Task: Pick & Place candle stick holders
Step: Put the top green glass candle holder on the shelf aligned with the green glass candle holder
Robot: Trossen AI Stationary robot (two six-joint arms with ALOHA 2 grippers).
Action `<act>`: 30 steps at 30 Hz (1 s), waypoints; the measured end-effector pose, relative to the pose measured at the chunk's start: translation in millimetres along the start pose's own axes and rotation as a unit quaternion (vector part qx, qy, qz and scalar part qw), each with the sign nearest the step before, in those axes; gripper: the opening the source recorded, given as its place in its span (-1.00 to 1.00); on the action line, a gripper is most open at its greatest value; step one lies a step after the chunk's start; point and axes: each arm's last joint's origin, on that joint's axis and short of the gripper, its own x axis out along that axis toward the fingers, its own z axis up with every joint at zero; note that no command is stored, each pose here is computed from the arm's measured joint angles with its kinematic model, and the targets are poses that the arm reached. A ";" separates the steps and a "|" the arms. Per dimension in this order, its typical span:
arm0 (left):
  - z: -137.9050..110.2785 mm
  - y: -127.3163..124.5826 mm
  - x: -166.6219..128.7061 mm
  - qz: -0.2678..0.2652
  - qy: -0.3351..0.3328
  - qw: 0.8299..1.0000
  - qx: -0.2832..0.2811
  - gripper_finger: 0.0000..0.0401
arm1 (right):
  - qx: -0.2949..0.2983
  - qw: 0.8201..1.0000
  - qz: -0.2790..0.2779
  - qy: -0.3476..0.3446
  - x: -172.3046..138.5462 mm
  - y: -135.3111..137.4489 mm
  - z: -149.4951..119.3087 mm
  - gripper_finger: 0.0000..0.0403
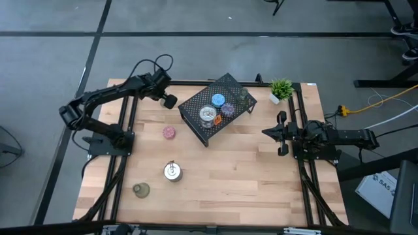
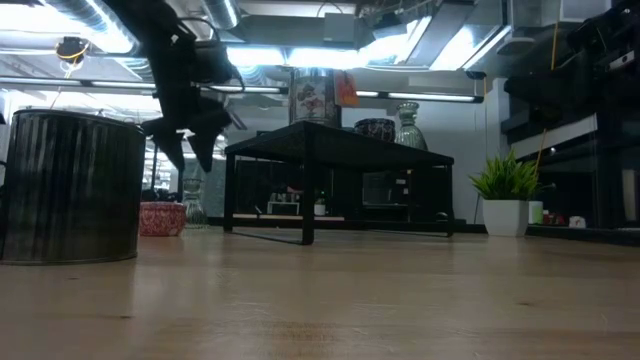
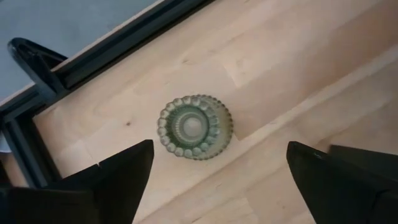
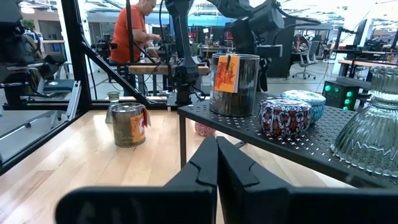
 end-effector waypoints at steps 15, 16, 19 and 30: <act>2.0 6.2 21.1 0.036 0.033 0.999 0.009 0.98 | 0.000 1.000 0.000 0.000 0.0 0.0 0.0 -1.00; 2.3 7.5 22.2 0.038 0.035 0.999 0.008 0.98 | 0.000 1.000 0.000 0.000 0.0 0.0 0.1 -1.00; 3.5 10.4 24.0 0.037 0.035 0.999 0.009 0.97 | 0.000 1.000 0.000 0.000 0.0 0.0 0.0 -1.00; 5.5 10.8 24.3 0.033 0.027 0.999 0.019 0.73 | 0.000 1.000 0.000 0.000 0.0 0.0 0.0 -1.00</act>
